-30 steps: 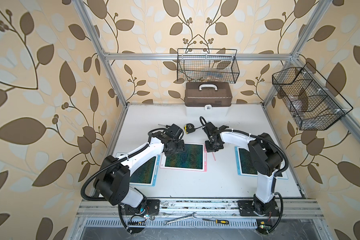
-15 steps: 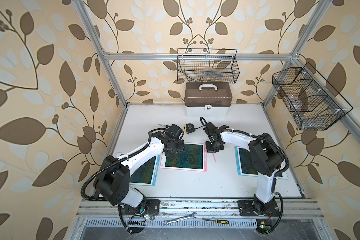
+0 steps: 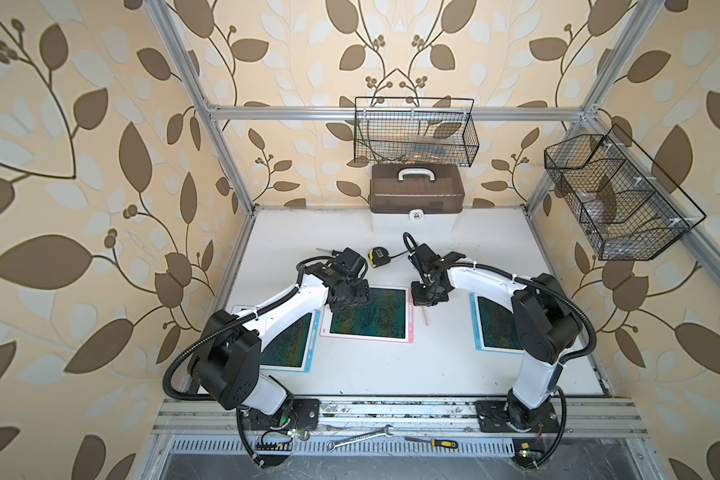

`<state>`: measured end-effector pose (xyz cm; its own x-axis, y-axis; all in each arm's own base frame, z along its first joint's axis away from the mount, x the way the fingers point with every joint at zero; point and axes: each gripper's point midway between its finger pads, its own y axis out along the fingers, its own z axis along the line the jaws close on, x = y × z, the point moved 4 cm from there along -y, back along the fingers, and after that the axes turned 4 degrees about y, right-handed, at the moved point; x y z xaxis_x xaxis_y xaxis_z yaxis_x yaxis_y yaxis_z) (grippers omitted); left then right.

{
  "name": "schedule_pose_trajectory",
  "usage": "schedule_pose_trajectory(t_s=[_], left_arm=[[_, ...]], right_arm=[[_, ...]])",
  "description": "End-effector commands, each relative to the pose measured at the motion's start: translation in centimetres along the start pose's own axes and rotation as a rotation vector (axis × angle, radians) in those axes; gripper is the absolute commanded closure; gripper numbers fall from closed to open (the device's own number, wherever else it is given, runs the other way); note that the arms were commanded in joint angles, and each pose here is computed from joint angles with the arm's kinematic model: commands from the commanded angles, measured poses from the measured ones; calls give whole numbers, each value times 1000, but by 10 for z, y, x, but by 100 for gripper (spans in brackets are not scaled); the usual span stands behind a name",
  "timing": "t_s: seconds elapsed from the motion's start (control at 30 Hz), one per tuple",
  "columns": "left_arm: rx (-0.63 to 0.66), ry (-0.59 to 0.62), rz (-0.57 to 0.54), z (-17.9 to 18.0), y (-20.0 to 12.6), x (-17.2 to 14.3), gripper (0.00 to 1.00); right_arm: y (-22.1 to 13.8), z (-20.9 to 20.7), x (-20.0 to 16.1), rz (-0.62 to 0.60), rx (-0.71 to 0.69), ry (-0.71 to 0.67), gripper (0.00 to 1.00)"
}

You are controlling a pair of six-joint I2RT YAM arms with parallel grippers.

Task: Place the stylus back onto the writing tablet
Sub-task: Pick up the stylus from the center of the board, then place the stylus on the writing tablet.

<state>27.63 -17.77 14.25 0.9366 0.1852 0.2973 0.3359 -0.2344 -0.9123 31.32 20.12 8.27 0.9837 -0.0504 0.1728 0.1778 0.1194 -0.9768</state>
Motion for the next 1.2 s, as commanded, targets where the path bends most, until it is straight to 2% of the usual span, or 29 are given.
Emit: schedule_pose_trajectory(t_s=[0.0, 0.13, 0.37, 1.17], left_arm=[[-9, 28, -14, -6, -3, 4, 24], [-12, 28, -14, -7, -4, 4, 24], [-11, 26, -11, -5, -4, 2, 24], [-7, 17, -13, 0, -7, -3, 24]], right_arm=[[1, 8, -11, 25, 80, 54, 100], [9, 15, -18, 53, 151, 89, 100], [11, 22, -20, 53, 194, 114, 100], [16, 24, -14, 26, 220, 170, 100]])
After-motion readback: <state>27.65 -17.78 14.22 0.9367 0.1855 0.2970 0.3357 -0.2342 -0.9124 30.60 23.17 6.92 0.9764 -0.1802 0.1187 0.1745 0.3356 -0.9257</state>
